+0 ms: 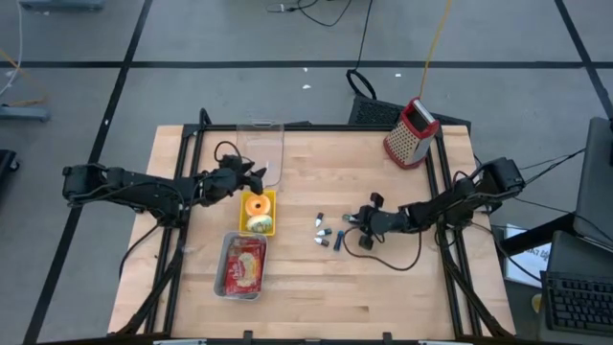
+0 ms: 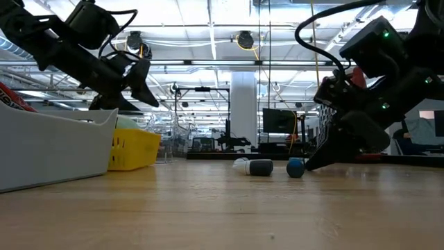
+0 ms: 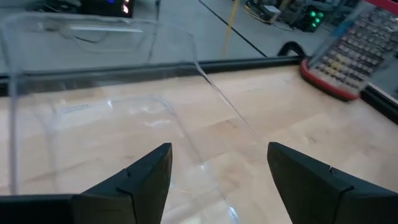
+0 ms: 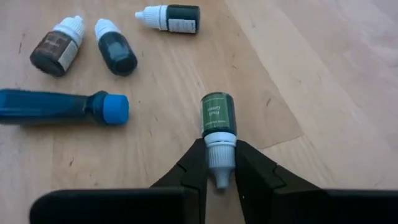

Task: Pick & Place Food Item
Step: Put the right green food coloring bottle into the transparent bin

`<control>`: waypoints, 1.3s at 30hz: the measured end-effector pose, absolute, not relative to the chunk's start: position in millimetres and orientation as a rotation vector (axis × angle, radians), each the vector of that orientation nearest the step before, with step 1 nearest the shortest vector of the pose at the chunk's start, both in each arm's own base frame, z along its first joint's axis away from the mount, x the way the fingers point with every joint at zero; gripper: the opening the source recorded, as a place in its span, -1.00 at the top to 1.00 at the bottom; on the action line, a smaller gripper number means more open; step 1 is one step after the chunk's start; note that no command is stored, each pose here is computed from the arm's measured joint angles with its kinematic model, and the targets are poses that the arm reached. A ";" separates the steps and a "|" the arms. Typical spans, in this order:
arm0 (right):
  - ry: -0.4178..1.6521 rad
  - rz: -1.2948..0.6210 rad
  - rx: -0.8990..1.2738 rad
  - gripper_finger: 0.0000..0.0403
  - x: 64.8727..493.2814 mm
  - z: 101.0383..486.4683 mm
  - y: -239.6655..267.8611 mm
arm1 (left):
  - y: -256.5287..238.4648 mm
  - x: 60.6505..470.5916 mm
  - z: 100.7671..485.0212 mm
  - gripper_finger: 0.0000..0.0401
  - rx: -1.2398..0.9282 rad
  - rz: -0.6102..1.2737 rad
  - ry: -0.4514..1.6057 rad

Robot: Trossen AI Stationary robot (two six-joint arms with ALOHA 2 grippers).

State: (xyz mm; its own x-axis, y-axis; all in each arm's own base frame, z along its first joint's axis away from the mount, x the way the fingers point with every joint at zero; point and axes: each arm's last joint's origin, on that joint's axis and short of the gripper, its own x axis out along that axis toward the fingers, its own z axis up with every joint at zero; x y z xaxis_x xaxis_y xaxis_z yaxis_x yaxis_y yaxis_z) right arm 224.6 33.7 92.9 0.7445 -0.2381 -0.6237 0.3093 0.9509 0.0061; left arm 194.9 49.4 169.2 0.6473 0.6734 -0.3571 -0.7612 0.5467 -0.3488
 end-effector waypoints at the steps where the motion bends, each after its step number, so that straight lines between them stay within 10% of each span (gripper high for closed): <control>1: 0.665 -0.294 0.097 0.78 224.8 93.3 33.8 | 48.9 195.4 169.4 -0.33 -0.511 0.834 0.194; 17: 0.302 -0.181 -0.181 0.77 232.4 152.6 34.8 | 30.8 211.3 202.0 -0.33 -0.715 0.327 -0.045; 39: 0.213 -0.106 -0.166 0.77 233.4 162.8 39.2 | -26.2 314.0 193.0 -0.33 -0.298 0.036 0.195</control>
